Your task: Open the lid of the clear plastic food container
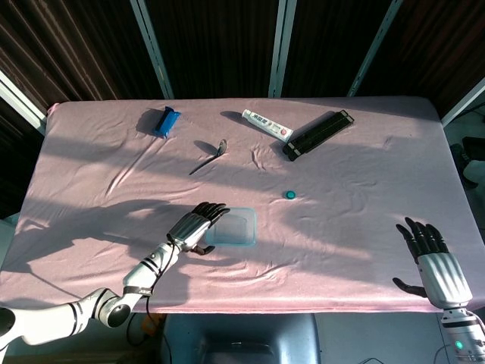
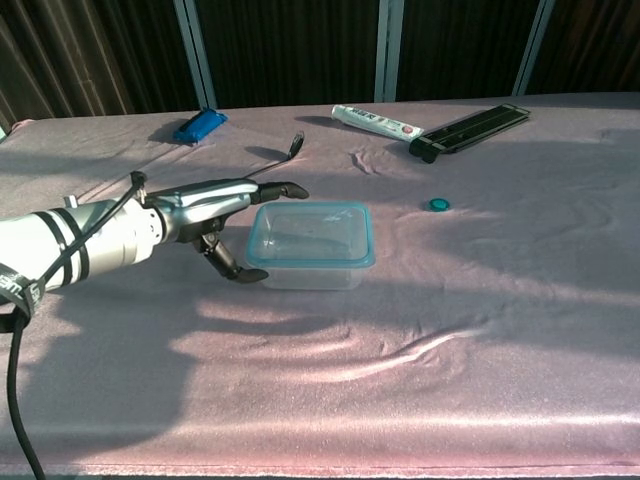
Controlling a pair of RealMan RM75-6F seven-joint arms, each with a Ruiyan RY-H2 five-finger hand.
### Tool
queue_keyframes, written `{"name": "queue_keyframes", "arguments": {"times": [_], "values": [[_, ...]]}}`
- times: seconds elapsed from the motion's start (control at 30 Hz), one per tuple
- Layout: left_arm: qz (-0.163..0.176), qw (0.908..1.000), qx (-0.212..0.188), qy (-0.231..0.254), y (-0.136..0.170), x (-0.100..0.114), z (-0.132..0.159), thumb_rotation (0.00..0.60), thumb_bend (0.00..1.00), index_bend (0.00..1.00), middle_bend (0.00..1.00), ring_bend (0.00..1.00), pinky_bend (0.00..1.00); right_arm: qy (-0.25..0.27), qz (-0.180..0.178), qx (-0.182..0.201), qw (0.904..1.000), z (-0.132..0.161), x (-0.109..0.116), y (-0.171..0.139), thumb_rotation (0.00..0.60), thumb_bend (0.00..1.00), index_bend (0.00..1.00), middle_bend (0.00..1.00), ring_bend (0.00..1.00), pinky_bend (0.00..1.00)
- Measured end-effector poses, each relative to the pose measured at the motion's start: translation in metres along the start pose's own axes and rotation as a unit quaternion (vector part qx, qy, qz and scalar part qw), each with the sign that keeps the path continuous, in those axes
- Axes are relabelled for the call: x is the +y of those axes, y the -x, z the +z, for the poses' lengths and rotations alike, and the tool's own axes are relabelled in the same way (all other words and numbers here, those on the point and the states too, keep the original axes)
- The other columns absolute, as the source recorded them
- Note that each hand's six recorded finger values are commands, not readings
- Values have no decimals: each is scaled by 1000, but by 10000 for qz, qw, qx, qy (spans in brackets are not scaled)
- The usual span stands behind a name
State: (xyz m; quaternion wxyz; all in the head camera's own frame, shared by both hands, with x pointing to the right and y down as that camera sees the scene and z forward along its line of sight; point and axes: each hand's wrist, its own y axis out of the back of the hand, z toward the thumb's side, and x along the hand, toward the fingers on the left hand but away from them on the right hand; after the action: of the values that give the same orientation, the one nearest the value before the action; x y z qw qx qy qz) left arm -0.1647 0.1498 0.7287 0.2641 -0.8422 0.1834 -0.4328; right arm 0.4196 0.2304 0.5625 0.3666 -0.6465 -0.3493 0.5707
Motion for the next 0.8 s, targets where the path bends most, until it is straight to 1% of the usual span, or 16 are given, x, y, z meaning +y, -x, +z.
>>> {"name": "queue_keyframes", "arguments": {"times": [0.23,0.27,0.33,0.37,0.47,0.6,0.7,0.8], "values": [[-4,9999,110,10,-7,-1,-5,600,256,0,0,2,0,-2,25,-9,10000,-1,0,0,600,138,0,0,0,0],[-8,9999,119,13,-8,-1,-5,600,258,0,1,15,1,0,26,-10,10000,-1,0,0,600,138,0,0,0,0],[-17,9999,133,17,-9,-2,-5,600,261,0,35,65,15,1,28,-9,10000,-1,0,0,600,138,0,0,0,0],[-14,9999,138,10,-10,-3,-5,600,262,0,76,106,29,0,30,-7,10000,-1,0,0,600,138,0,0,0,0],[20,9999,148,2,-12,-4,-4,600,272,0,270,257,91,-3,40,-2,10000,-1,0,-1,600,138,0,0,0,0],[103,9998,142,-30,-13,-5,-3,600,275,0,455,404,150,-15,65,7,10000,0,-2,0,600,138,0,0,0,0],[174,9997,113,-102,-14,-7,-1,600,280,0,541,456,182,-47,78,82,9999,3,-3,2,600,138,0,0,0,0],[198,9995,44,-233,-13,-12,3,600,287,0,573,475,198,-77,103,212,9997,9,-5,6,600,138,0,0,0,0]]}}
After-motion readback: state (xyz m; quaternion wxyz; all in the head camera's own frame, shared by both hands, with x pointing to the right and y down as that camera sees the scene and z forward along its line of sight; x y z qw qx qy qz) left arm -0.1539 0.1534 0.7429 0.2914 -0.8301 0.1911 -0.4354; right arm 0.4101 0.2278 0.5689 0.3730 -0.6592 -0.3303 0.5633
